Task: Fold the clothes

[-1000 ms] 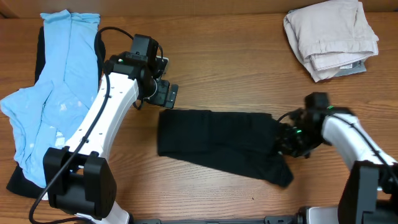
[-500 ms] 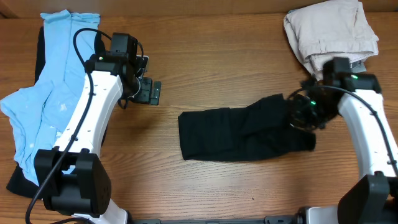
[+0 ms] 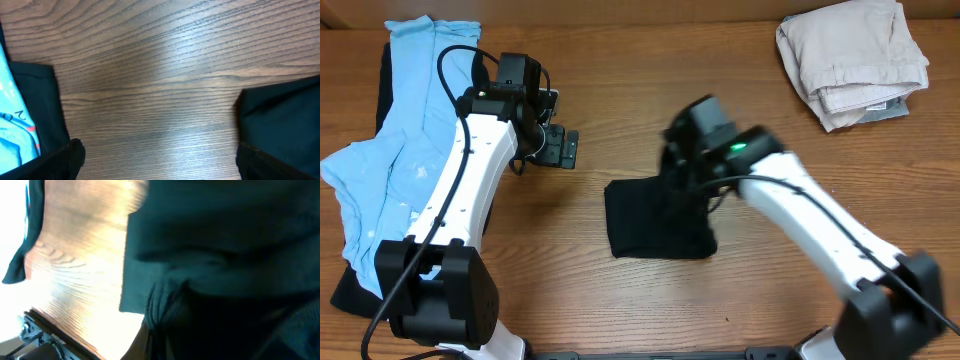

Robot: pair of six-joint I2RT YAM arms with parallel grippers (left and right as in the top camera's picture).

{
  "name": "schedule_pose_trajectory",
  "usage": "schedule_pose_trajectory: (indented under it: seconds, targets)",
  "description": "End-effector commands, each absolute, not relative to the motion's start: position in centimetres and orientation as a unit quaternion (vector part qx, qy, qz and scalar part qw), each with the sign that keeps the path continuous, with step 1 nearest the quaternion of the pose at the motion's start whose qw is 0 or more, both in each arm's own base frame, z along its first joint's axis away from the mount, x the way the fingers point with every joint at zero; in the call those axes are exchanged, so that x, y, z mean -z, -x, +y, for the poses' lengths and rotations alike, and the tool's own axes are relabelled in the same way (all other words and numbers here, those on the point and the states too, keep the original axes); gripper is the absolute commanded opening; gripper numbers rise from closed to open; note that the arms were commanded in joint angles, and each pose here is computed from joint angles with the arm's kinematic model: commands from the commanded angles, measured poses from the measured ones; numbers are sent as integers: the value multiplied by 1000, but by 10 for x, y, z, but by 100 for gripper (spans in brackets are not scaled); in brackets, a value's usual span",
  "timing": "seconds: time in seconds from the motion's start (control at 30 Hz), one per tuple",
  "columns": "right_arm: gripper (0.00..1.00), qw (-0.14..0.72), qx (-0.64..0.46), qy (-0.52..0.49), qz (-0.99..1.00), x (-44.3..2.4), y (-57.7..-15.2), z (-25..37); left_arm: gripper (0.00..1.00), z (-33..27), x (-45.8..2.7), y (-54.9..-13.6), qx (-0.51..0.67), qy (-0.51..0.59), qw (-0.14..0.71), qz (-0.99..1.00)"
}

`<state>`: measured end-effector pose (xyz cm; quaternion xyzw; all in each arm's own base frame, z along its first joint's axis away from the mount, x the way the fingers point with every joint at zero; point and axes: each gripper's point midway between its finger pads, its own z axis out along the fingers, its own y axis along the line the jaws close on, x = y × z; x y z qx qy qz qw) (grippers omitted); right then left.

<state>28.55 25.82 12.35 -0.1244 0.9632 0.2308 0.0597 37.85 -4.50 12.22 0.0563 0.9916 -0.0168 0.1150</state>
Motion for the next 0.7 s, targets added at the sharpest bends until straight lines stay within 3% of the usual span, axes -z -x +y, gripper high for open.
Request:
schedule_pose_trajectory:
  seconds: [0.0, 0.1, 0.2, 0.5, 0.67]
  targets:
    - [6, 40, -232, 138, 962, -109, -275, 288, 100, -43, -126, -384, 15, -51, 121, 991]
    - [47, 29, -240, 164, 956, -102, -262, 307, 100, -43, -126, -383, 15, -51, 121, 991]
    - [59, 38, -250, 173, 952, -113, -261, 315, 100, -43, -126, -384, 15, -51, 121, 991]
    - [62, 91, -264, 189, 942, -183, -279, 308, 100, -43, -126, -385, 15, -51, 125, 991]
    - [66, 85, -189, 143, 968, -170, -284, 276, 100, -43, -126, -385, 15, -51, 125, 991]
